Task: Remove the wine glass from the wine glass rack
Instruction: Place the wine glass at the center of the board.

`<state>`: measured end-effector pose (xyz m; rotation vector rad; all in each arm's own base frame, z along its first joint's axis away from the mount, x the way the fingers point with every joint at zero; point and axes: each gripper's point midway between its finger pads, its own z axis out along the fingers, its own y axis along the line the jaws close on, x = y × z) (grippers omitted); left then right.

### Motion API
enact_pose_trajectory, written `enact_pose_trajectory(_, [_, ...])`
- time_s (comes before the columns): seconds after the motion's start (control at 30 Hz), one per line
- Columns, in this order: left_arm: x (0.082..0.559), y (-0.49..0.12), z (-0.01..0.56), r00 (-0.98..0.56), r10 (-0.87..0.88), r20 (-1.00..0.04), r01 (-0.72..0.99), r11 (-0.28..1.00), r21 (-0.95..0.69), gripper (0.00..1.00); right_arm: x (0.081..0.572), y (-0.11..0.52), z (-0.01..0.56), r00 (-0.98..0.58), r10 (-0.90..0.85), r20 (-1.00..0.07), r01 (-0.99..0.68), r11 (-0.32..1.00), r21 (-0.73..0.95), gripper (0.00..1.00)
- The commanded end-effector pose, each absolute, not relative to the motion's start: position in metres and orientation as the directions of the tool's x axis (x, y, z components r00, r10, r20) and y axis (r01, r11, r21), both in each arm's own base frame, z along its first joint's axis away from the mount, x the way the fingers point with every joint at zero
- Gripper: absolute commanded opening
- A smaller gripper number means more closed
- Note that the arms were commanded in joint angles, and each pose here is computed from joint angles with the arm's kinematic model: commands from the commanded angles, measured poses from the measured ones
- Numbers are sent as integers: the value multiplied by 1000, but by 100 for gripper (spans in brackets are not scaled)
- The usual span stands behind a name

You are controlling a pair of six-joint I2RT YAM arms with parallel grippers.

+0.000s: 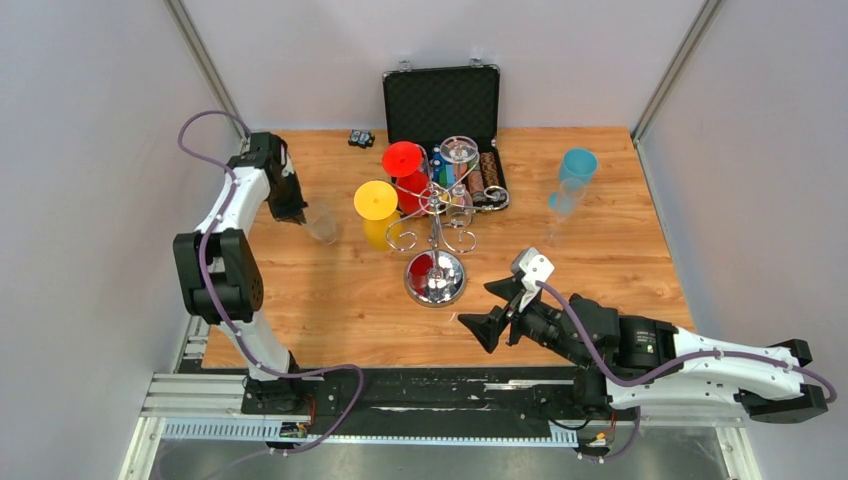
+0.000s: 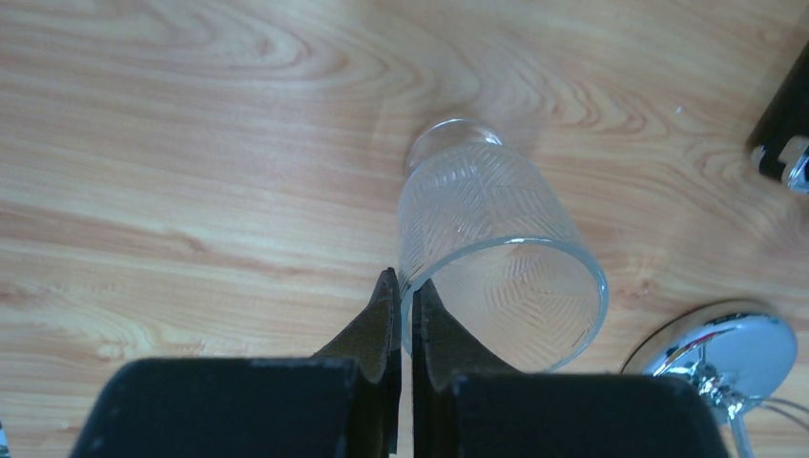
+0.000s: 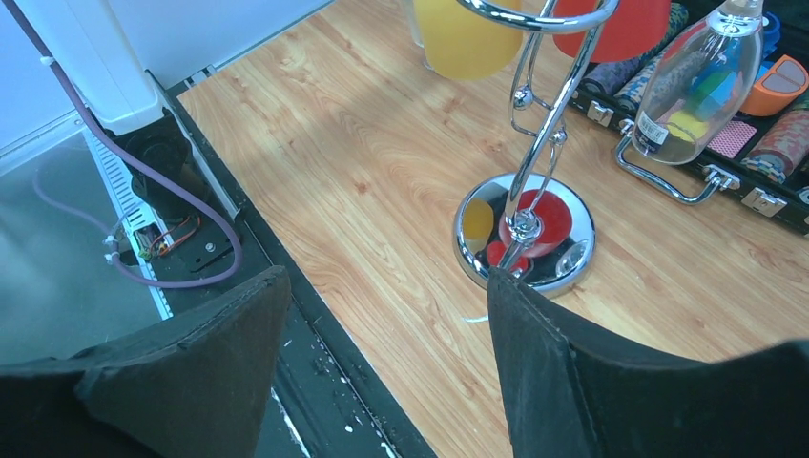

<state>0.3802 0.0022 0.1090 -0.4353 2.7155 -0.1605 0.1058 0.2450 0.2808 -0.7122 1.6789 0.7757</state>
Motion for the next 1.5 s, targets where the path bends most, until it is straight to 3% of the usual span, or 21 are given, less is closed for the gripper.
enact_pose_trajectory(0.0, [413, 5, 133, -835, -352, -424, -287, 934, -211, 0, 107, 241, 287, -222, -51, -974, -778, 611, 145, 75])
enact_pose_trajectory(0.33, [450, 24, 130, -836, -368, -407, -330, 930, -163, 0, 108, 241, 287, -220, -58, -974, -774, 618, 138, 75])
enact_pose_trajectory(0.7, [458, 28, 122, -860, -355, -368, -329, 935, -132, 0, 111, 243, 284, -218, -74, -973, -765, 632, 123, 78])
enact_pose_trajectory(0.83, [459, 31, 122, -859, -350, -374, -328, 937, -122, 11, 111, 243, 284, -217, -74, -973, -764, 633, 122, 78])
enact_pose_trajectory(1.07, [460, 32, 132, -851, -340, -400, -319, 940, -120, 22, 111, 244, 283, -217, -80, -973, -766, 632, 119, 79])
enact_pose_trajectory(1.27, [461, 32, 143, -836, -342, -429, -319, 939, -127, 39, 111, 243, 286, -218, -73, -973, -764, 633, 124, 80])
enact_pose_trajectory(1.47, [460, 30, 157, -810, -350, -470, -315, 937, -153, 48, 112, 240, 290, -224, -69, -972, -758, 640, 129, 81])
